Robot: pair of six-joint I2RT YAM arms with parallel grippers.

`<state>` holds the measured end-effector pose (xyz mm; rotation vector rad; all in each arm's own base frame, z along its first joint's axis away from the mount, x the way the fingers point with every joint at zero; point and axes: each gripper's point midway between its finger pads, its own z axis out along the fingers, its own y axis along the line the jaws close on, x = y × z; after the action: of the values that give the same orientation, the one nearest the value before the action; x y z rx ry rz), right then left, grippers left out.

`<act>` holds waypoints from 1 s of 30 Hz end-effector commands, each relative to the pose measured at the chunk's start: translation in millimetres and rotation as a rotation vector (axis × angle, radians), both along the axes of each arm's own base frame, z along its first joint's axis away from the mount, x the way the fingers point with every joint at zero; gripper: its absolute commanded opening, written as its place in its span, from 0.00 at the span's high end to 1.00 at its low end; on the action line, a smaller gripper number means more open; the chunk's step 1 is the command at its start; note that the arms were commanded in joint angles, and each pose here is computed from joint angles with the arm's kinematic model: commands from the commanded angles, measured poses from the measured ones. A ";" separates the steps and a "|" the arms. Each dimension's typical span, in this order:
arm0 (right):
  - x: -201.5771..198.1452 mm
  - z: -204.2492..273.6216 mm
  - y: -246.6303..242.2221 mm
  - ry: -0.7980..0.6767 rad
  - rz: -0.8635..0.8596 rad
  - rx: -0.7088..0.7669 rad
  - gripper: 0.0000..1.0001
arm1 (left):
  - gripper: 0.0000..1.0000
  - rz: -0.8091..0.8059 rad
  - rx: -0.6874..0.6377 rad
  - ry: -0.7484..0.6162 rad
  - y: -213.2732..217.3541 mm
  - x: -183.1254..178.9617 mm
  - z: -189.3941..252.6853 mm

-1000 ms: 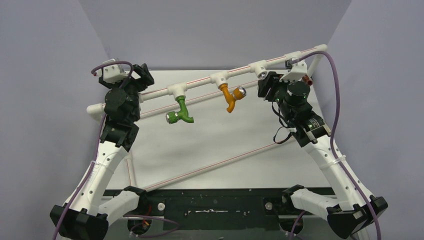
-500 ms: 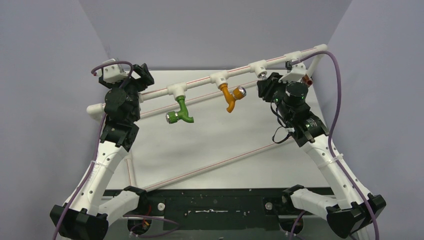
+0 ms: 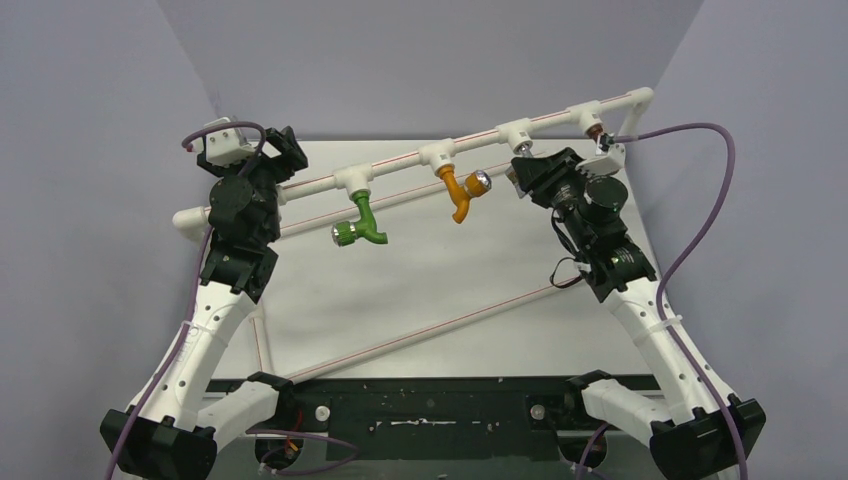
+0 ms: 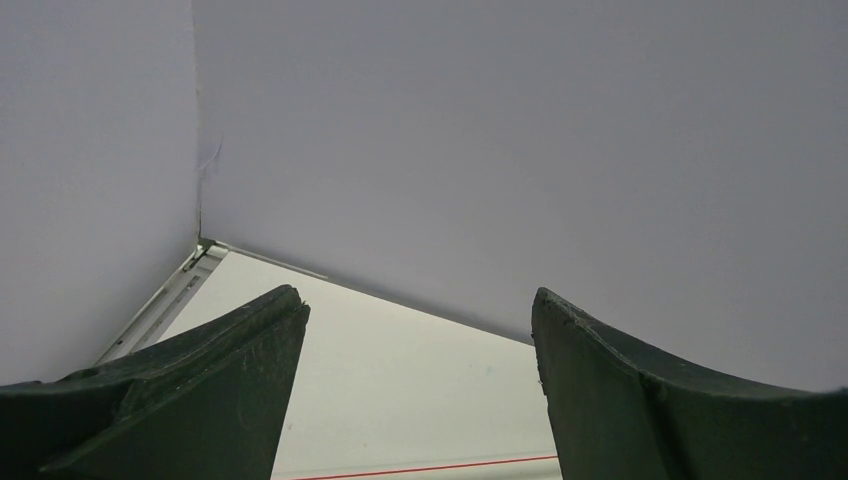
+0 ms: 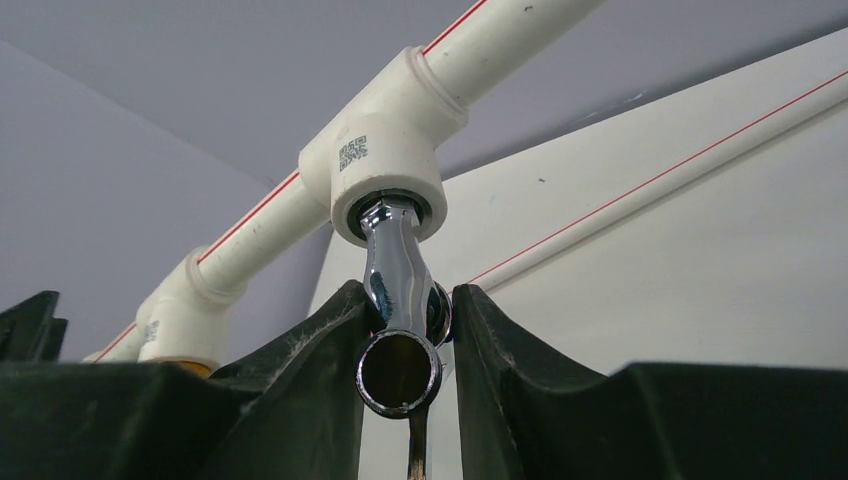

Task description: Install the water faucets

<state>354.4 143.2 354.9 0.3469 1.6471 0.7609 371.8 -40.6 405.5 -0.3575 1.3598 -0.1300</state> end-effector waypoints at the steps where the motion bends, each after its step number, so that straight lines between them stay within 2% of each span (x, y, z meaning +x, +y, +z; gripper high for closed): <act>1: -6.4 57.7 25.7 -0.138 0.132 0.284 1.00 | 0.20 -0.084 0.137 0.442 -19.0 -15.7 -134.1; 21: -26.4 105.3 34.6 -0.167 0.319 0.904 1.00 | 0.20 -0.082 0.140 0.448 -18.6 -14.9 -136.2; 26: -29.1 114.9 27.6 -0.190 0.321 0.987 1.00 | 0.20 -0.082 0.140 0.447 -18.5 -15.0 -136.1; 30: -31.9 121.6 26.1 -0.211 0.324 0.987 1.00 | 0.20 -0.082 0.141 0.450 -18.6 -14.9 -137.1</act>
<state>365.4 161.1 371.4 0.8187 1.3515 1.4130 372.4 -38.7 407.7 -0.3630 1.3490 -0.1245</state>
